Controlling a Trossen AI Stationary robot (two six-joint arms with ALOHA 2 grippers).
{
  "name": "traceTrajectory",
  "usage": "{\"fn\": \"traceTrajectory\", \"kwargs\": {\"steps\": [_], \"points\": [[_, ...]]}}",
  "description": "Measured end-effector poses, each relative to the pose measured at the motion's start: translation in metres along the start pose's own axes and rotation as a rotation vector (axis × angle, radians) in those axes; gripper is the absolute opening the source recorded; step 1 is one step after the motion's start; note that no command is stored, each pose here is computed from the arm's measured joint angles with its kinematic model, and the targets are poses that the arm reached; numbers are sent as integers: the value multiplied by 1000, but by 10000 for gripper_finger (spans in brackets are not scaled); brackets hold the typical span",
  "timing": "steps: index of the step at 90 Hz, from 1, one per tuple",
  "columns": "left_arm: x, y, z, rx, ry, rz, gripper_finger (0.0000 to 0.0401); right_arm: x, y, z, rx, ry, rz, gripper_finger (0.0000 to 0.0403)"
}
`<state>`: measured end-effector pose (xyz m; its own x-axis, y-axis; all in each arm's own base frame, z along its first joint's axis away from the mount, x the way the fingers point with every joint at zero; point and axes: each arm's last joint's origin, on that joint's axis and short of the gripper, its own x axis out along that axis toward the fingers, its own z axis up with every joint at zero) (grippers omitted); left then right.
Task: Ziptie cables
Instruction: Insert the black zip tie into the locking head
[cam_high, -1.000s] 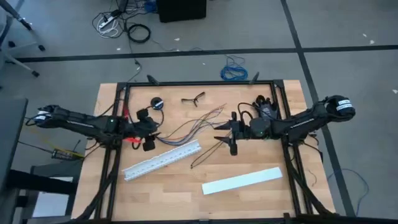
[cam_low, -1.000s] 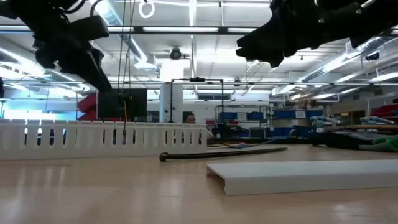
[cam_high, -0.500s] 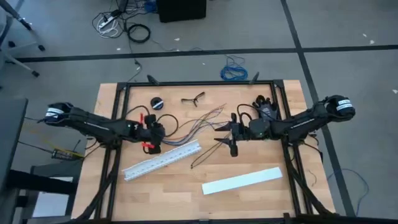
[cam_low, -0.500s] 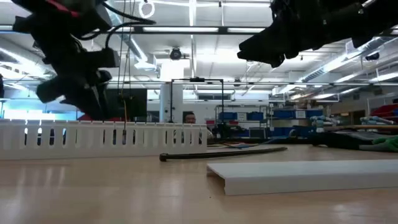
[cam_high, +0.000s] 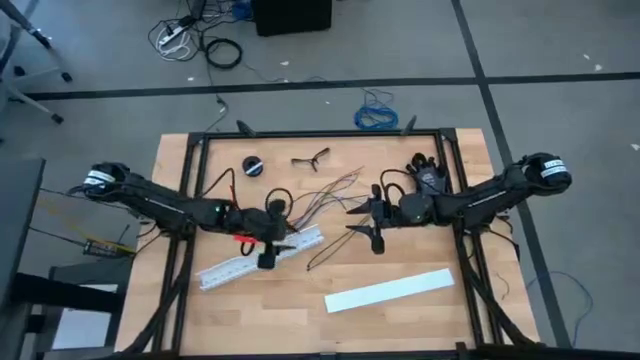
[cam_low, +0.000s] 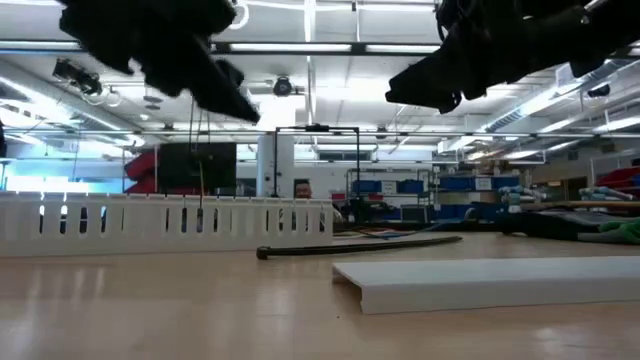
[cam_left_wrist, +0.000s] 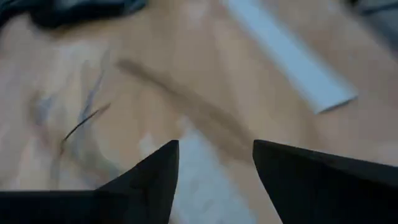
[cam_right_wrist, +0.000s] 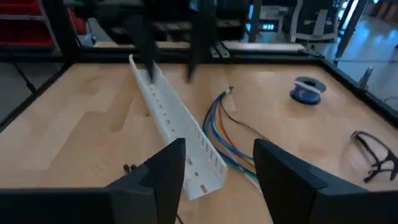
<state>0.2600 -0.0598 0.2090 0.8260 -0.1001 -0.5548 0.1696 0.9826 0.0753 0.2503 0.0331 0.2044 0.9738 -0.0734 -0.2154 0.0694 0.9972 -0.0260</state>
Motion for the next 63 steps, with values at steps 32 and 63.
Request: {"fn": "traceTrajectory", "kwargs": {"steps": [32,63], "points": [[67,-31,-7,63,152,-25,202,-1,2,0,-2,-1,-12,183],[103,-36,-16,119,242,-36,202,-1,2,-3,-10,25,-15,182]]}}
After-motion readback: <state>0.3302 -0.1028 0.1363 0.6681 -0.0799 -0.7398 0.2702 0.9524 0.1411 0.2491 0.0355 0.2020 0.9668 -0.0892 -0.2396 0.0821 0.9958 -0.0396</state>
